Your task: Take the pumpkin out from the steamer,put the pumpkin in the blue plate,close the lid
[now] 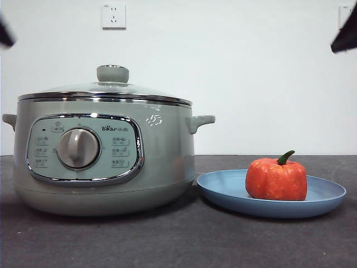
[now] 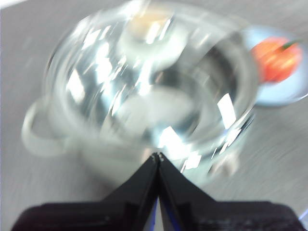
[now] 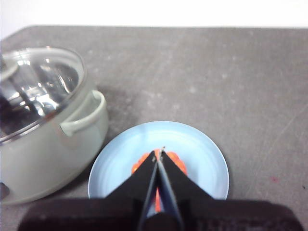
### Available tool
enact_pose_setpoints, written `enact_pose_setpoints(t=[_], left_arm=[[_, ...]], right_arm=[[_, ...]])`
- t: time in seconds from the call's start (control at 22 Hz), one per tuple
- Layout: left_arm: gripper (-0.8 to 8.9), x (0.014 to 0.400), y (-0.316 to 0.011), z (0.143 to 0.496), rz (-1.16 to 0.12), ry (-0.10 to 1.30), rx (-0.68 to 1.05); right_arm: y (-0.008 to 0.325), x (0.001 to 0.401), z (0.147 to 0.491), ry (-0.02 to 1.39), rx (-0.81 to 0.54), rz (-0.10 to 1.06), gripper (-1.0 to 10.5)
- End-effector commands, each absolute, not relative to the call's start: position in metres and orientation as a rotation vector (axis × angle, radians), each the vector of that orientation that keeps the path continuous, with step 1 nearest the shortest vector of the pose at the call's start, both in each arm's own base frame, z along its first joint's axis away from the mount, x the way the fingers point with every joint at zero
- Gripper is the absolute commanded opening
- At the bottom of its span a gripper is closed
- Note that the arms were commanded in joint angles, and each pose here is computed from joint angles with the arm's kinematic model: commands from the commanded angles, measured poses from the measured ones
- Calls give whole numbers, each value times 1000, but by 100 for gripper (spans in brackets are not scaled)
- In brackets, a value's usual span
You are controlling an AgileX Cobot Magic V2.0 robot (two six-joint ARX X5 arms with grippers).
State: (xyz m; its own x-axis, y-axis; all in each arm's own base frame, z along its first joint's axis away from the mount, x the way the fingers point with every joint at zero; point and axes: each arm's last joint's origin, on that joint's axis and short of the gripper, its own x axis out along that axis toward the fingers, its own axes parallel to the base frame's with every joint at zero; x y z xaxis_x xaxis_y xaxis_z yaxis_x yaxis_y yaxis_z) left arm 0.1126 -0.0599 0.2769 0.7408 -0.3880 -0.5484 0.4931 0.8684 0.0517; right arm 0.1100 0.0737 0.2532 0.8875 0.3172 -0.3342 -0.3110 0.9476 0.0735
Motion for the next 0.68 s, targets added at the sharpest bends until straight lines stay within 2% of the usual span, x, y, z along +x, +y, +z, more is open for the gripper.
enact_pose_setpoints(t=[0.05,0.68], left_arm=[[-7,111,-58,275,-438,555,130],[-3,113,-59,273,-445,570,130]], right_arm=[[74,110,254,346,84,314,-17],[74,111,253,354,92,313,-17]])
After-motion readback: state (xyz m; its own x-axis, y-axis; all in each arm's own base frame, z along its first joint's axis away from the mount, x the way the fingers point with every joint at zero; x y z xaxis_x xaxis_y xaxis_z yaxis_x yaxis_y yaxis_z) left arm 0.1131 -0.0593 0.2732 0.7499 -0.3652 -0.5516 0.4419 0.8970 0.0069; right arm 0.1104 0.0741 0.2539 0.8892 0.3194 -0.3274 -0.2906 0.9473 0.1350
